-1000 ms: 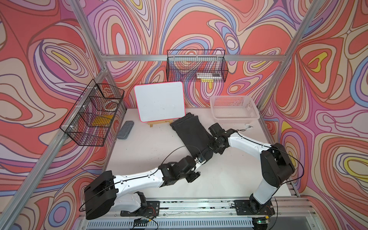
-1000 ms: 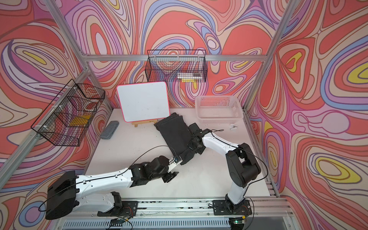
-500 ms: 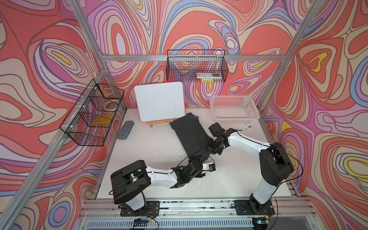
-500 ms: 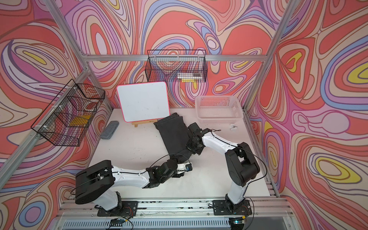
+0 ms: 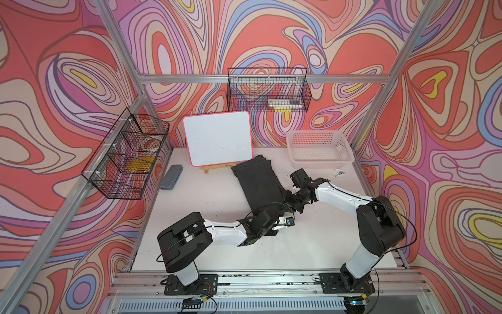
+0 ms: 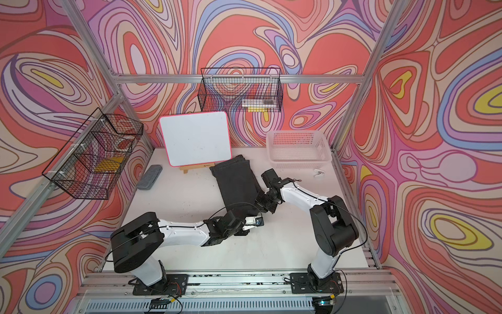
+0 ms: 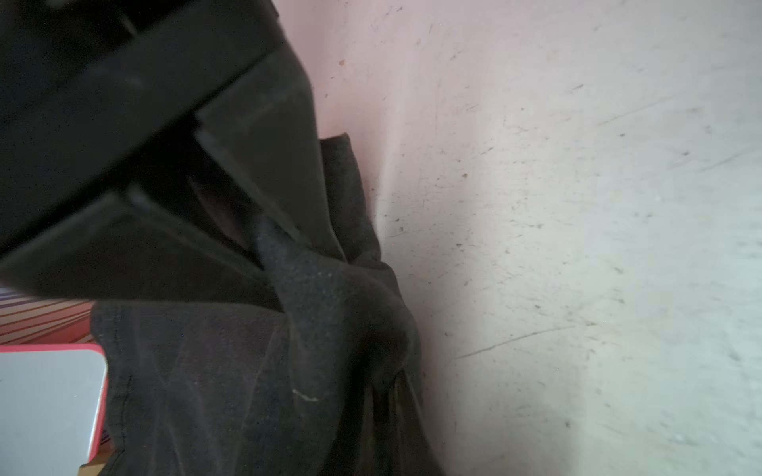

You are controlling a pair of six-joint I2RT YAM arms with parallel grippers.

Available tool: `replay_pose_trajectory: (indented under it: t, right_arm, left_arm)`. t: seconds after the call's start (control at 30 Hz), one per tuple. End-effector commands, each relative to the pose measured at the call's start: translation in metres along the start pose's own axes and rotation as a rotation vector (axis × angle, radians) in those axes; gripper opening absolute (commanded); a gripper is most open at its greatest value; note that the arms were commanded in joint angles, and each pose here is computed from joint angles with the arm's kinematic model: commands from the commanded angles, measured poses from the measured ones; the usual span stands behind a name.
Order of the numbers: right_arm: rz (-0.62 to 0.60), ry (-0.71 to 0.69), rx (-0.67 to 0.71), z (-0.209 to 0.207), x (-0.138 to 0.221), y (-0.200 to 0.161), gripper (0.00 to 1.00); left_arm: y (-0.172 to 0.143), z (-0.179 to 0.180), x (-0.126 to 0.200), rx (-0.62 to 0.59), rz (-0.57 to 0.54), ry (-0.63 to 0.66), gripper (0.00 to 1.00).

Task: Roll up the long pants
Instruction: Roll the long pant at the center of the board.

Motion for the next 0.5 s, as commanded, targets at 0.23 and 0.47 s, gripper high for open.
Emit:
replay_pose_trajectory:
  t: [0.23, 0.47]
  right_arm:
    - [-0.276, 0.107, 0.224, 0.017, 0.122, 0.018, 0.71]
    - [-0.296, 0.069, 0.185, -0.022, 0.125, -0.011, 0.75]
  left_arm:
    - [0.013, 0.032, 0.014, 0.786, 0.1, -0.639, 0.0]
    - [0.032, 0.059, -0.014, 1.341, 0.145, -0.956, 0.0]
Point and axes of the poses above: each gripper's point midway between its finger pads, its own x axis back along the fingers, its own z axis along the line the jaws close on, y = z × x, the point moved 8 cm from there along x, back along the fingers, and after that the axes turned 11 degrees about x, right-handed, at the moved point
